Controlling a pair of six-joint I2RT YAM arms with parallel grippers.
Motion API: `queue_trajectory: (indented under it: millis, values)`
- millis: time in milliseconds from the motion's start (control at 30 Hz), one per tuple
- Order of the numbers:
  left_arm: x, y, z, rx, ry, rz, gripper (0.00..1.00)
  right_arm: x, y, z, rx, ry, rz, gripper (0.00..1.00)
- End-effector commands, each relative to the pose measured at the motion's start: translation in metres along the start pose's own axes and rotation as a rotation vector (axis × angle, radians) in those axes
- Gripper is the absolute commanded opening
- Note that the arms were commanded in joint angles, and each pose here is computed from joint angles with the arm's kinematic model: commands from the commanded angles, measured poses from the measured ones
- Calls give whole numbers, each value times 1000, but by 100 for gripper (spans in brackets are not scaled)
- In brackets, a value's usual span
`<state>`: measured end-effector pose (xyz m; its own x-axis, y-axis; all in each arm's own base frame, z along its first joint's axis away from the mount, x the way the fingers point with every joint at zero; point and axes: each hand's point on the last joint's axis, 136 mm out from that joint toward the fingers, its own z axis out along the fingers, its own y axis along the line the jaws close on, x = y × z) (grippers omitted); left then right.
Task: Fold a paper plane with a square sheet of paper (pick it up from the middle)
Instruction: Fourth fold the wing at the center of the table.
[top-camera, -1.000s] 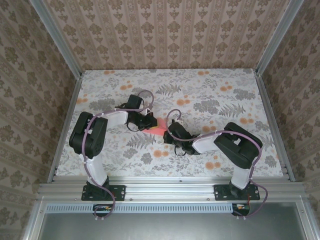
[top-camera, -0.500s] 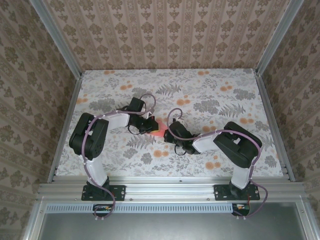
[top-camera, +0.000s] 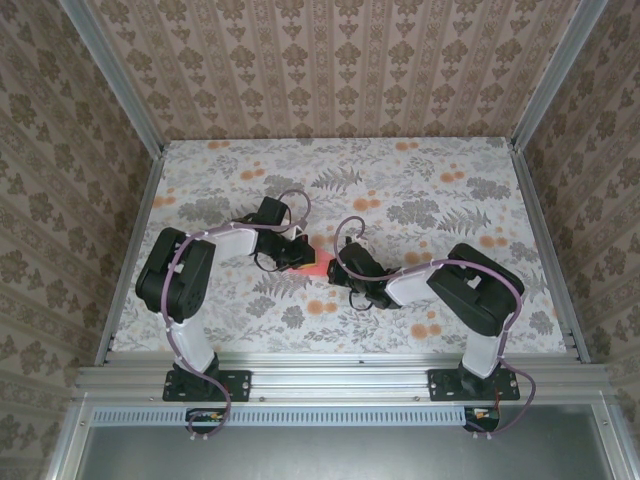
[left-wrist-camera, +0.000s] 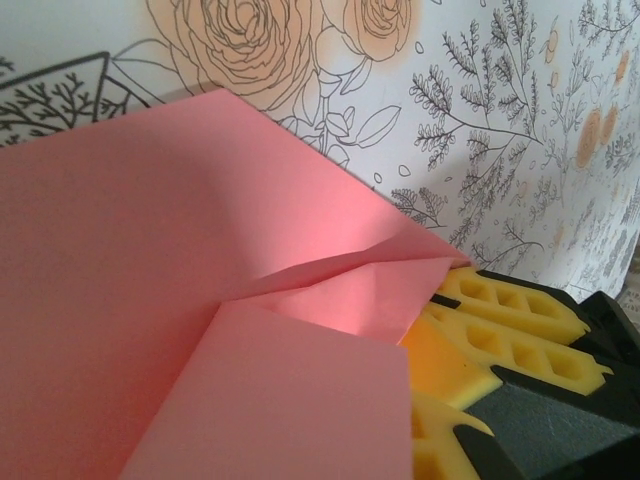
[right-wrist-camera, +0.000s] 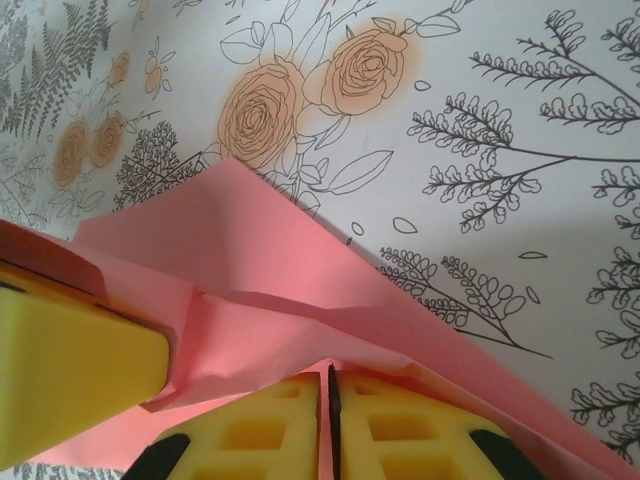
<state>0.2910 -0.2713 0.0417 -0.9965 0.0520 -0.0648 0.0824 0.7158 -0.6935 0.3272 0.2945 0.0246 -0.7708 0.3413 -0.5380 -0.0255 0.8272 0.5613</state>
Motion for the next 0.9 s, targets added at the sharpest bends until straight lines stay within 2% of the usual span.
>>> queue_trajectory:
  millis: [0, 367, 867]
  values:
    - [-3, 0, -5, -1, -21, 17, 0, -3, 10, -11, -46, 0, 4, 15]
    - [-9, -3, -3, 11, -37, 13, 0, 27, 12, -2, -46, 67, 105, 15]
    - [-2, -24, -15, 47, -69, 23, 0, 36, -14, 8, 60, 65, 120, 8]
